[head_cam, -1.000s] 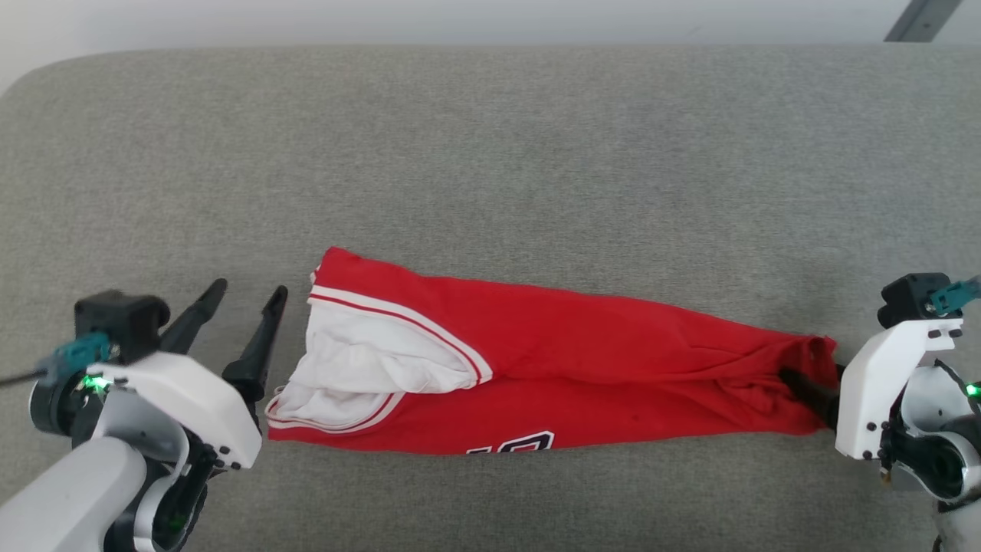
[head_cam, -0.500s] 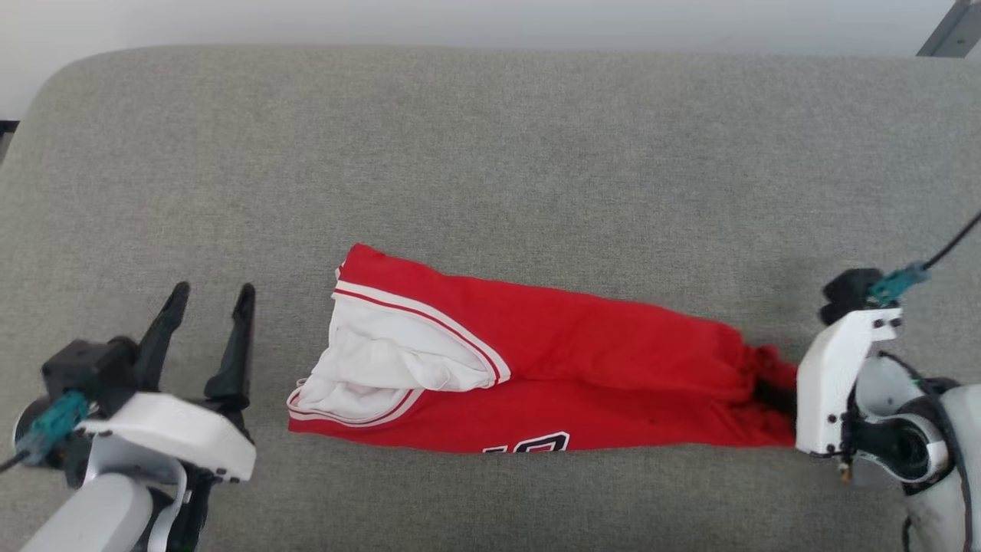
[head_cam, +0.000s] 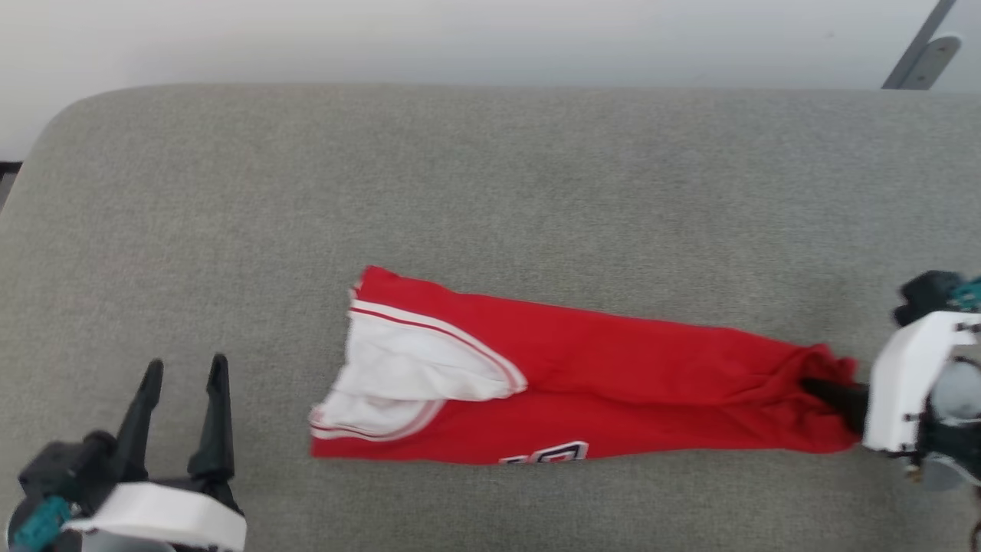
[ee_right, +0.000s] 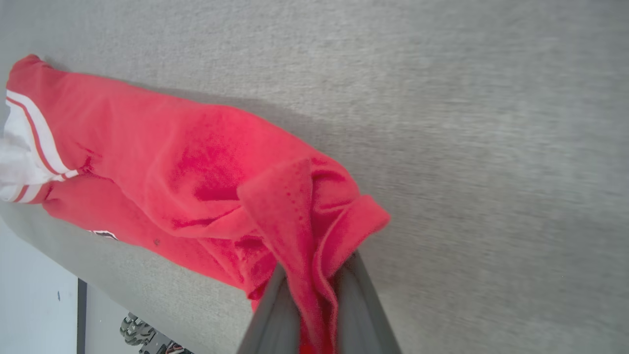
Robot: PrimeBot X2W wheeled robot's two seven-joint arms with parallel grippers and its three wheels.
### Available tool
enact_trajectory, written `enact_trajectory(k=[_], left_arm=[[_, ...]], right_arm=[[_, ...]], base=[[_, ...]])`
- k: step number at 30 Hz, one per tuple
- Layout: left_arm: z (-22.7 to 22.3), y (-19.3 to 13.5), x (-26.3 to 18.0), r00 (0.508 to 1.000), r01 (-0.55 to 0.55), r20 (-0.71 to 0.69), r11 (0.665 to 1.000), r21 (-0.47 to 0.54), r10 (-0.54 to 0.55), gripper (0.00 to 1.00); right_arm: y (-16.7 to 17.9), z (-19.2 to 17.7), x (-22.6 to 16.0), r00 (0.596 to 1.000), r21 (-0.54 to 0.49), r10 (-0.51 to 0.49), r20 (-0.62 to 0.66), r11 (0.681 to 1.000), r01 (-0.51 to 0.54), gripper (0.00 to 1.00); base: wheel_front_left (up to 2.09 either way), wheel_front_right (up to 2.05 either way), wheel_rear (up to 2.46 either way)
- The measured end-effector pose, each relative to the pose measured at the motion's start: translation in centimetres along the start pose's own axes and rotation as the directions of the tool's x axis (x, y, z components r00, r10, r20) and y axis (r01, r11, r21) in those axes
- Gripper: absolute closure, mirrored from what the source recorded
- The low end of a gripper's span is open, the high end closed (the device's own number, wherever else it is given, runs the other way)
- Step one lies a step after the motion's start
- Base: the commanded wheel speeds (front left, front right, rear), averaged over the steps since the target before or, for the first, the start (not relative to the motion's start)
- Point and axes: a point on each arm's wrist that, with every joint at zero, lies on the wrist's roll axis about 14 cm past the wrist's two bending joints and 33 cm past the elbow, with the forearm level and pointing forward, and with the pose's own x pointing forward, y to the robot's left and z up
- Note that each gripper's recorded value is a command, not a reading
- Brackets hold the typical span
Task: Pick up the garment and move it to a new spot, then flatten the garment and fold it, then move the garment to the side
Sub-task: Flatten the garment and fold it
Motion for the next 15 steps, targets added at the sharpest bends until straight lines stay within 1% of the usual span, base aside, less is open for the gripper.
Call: enact_trajectory(k=[3,7,11,15], left_arm=[[-0.4,-0.6,-0.4,1.000,0.014,0.003,1.000,-0.012,-0.014,0.00],[-0.3,-1.7,-0.6,0.999,0.041,0.026,0.999,-0.027,-0.040,0.00],[-0.4,-2.5,-0.7,0.998,0.060,0.036,0.997,-0.040,-0.059,0.00],[-0.4,-2.9,-0.7,0.997,0.064,0.051,0.996,-0.056,-0.061,0.00]], right_arm=[[-2.1,0.6,-1.5,0.998,0.029,-0.053,0.030,0.998,0.053,1.00],[-5.2,1.2,-3.7,0.986,0.045,-0.153,0.061,0.988,0.151,1.00],[-8.2,1.6,-5.7,0.964,0.069,-0.252,0.089,0.967,0.247,1.00],[-11.2,1.7,-7.8,0.929,0.067,-0.361,0.085,0.932,0.356,1.00]], base=[[0.00,0.00,0.00],[0.00,0.00,0.00],[0.00,0.00,0.00],[0.00,0.00,0.00]])
